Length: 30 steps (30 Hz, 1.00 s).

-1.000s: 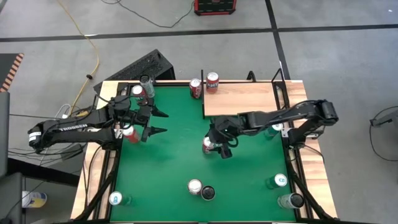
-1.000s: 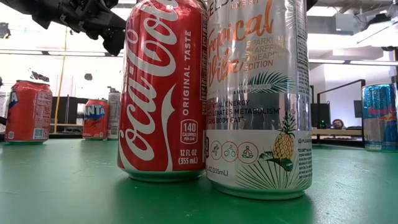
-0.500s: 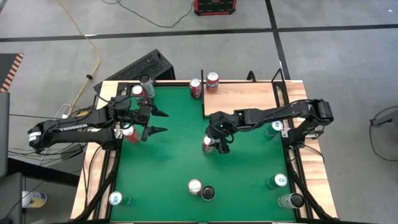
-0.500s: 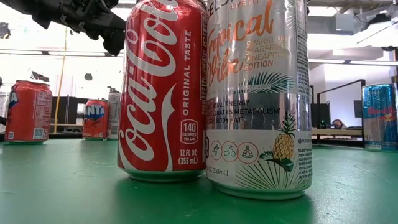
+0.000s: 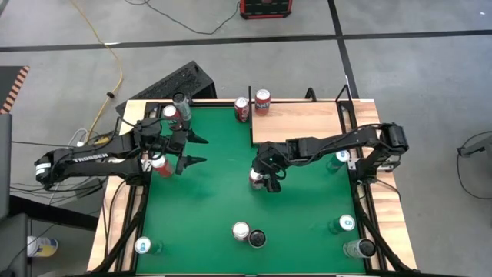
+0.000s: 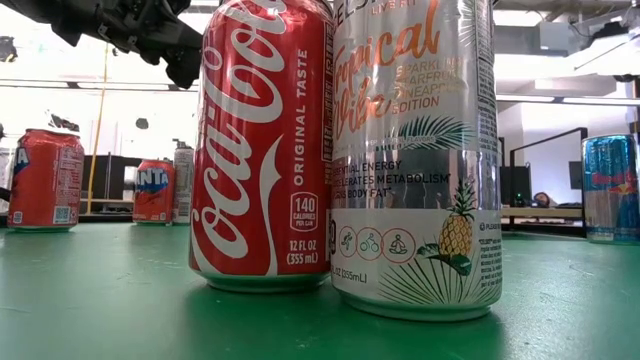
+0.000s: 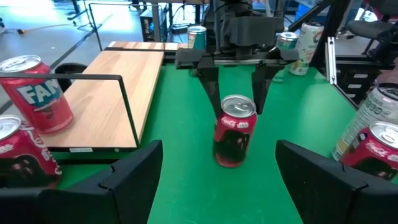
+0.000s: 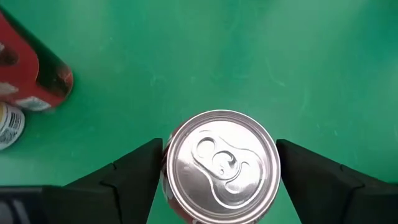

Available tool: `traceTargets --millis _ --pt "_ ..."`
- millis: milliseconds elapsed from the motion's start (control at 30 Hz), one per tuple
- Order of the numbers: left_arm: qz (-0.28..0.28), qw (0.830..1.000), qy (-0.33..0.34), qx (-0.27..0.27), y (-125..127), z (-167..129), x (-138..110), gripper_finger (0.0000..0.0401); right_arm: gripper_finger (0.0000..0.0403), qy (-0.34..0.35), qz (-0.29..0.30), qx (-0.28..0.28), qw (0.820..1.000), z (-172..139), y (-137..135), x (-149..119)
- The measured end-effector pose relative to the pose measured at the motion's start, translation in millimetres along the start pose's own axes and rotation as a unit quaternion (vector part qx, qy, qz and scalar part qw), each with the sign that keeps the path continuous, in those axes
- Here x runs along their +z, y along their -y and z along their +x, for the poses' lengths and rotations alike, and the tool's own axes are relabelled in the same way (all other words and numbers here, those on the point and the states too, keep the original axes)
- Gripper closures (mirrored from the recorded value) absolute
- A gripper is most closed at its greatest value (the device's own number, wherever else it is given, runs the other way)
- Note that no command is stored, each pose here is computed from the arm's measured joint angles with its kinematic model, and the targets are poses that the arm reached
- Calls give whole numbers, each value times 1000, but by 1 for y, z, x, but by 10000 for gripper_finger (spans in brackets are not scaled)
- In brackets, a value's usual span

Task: Place canned beverage on shelf
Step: Put the center red white soda can on the shelf

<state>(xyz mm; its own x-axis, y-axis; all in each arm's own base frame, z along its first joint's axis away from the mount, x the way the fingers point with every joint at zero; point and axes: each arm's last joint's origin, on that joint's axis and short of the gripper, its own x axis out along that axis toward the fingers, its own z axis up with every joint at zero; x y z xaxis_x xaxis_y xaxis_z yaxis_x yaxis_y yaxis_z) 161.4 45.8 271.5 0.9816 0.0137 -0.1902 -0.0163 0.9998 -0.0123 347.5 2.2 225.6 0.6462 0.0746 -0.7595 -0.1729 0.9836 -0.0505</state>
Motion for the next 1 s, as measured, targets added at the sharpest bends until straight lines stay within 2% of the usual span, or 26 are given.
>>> traceTargets --millis 200,367,667,1000 --pt "0 1000 0 3 0 0 0 104 109 -10 4 -2 1000 -5 2 -2" --pt "0 1000 0 4 0 0 0 104 115 -9 0 -4 1000 -16 4 -2" --pt "0 1000 1 5 0 0 0 104 116 -8 5 -36 999 -63 20 -7" --pt "-3 1000 3 5 0 0 1 104 116 4 20 -96 995 -115 62 -24"
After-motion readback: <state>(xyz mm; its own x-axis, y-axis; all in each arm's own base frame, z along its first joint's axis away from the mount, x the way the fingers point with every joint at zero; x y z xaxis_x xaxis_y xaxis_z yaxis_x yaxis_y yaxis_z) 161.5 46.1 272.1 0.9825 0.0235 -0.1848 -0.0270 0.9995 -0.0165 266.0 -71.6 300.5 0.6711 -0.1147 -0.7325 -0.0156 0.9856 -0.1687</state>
